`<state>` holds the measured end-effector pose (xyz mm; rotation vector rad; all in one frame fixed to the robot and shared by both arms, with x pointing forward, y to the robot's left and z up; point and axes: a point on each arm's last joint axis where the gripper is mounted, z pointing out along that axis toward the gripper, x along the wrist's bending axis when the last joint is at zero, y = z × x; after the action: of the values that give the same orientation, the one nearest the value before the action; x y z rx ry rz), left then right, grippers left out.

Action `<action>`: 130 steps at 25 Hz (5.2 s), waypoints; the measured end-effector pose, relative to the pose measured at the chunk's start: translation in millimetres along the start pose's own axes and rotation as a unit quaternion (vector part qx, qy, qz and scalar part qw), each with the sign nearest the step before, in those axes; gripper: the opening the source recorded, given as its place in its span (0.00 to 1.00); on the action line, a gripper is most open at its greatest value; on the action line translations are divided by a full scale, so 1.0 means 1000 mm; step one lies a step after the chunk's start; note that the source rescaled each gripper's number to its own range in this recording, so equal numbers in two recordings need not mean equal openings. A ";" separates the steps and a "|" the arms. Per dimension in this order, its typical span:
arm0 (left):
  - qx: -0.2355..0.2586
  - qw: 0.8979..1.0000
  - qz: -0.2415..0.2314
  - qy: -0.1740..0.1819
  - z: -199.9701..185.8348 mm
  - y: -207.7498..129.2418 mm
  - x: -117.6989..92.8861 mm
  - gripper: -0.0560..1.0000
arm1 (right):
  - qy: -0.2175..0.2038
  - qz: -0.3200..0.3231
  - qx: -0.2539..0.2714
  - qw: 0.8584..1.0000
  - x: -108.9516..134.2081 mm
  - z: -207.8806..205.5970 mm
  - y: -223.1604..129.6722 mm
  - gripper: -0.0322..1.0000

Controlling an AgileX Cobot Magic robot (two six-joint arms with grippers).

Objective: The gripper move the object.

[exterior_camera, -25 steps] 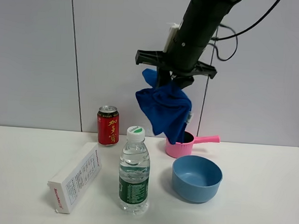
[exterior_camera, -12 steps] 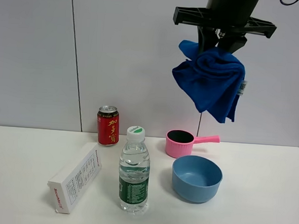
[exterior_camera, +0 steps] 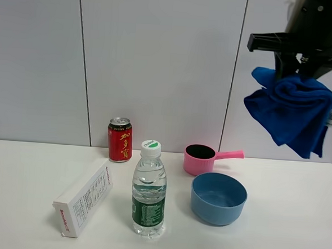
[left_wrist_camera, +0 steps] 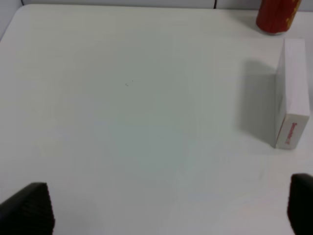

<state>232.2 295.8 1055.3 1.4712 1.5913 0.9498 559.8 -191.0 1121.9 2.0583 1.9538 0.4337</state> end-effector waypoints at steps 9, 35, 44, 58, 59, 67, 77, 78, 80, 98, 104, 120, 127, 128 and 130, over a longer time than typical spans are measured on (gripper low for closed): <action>0.000 1.000 0.000 0.000 0.000 0.000 0.000 1.00 | -0.010 0.026 0.008 1.000 -0.039 0.045 -0.013 0.03; 0.000 1.000 0.000 0.000 0.000 0.000 0.000 1.00 | 0.007 -0.003 0.020 1.000 -0.038 0.161 0.004 0.03; 0.000 1.000 0.000 0.000 0.000 0.000 0.000 1.00 | -0.003 0.007 0.030 1.000 -0.050 0.178 0.004 0.03; 0.000 1.000 0.000 0.000 0.000 0.000 0.000 1.00 | -0.009 0.004 0.064 0.998 -0.050 0.226 -0.007 0.03; 0.000 1.000 0.000 0.000 0.000 0.000 0.000 1.00 | -0.011 0.002 0.067 0.998 -0.050 0.227 -0.008 0.03; 0.000 1.000 0.000 0.000 0.000 0.000 0.000 1.00 | -0.048 -0.038 0.087 0.994 -0.058 0.222 -0.011 0.08; 0.000 1.000 0.000 0.000 0.000 0.000 0.000 1.00 | -0.051 -0.043 0.078 0.995 -0.059 0.218 -0.008 0.97; 0.000 1.000 0.000 0.000 0.000 0.000 0.000 1.00 | -0.051 -0.043 0.076 0.995 -0.059 0.217 -0.008 0.98; 0.000 1.000 0.000 0.000 0.000 0.000 0.000 1.00 | -0.049 -0.042 0.066 0.996 -0.059 0.209 -0.005 0.99; 0.000 1.000 0.000 0.000 0.000 0.000 0.000 1.00 | -0.025 -0.046 -0.207 0.977 -0.079 -0.035 -0.002 1.00; 0.000 1.000 0.000 0.000 0.000 0.000 0.000 1.00 | -0.076 -0.034 -0.216 0.973 -0.115 -0.064 -0.015 1.00; 0.000 1.000 0.000 0.000 0.000 0.000 0.000 1.00 | -0.016 -0.032 -0.234 0.972 -0.122 -0.057 -0.175 1.00; 0.000 1.000 0.000 0.000 0.000 0.000 0.000 1.00 | -0.009 -0.028 -0.295 0.955 -0.123 -0.052 -0.255 1.00; 0.000 1.000 0.000 0.000 0.000 0.000 0.000 1.00 | -0.009 -0.028 -0.305 0.952 -0.123 -0.055 -0.263 1.00; 0.000 1.000 0.000 0.000 0.000 0.000 0.000 1.00 | -0.009 -0.029 -0.332 0.943 -0.123 -0.062 -0.274 1.00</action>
<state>232.2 295.8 1055.3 1.4712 1.5913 0.9498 278.2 -299.3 1067.3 1.5554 1.5508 0.9079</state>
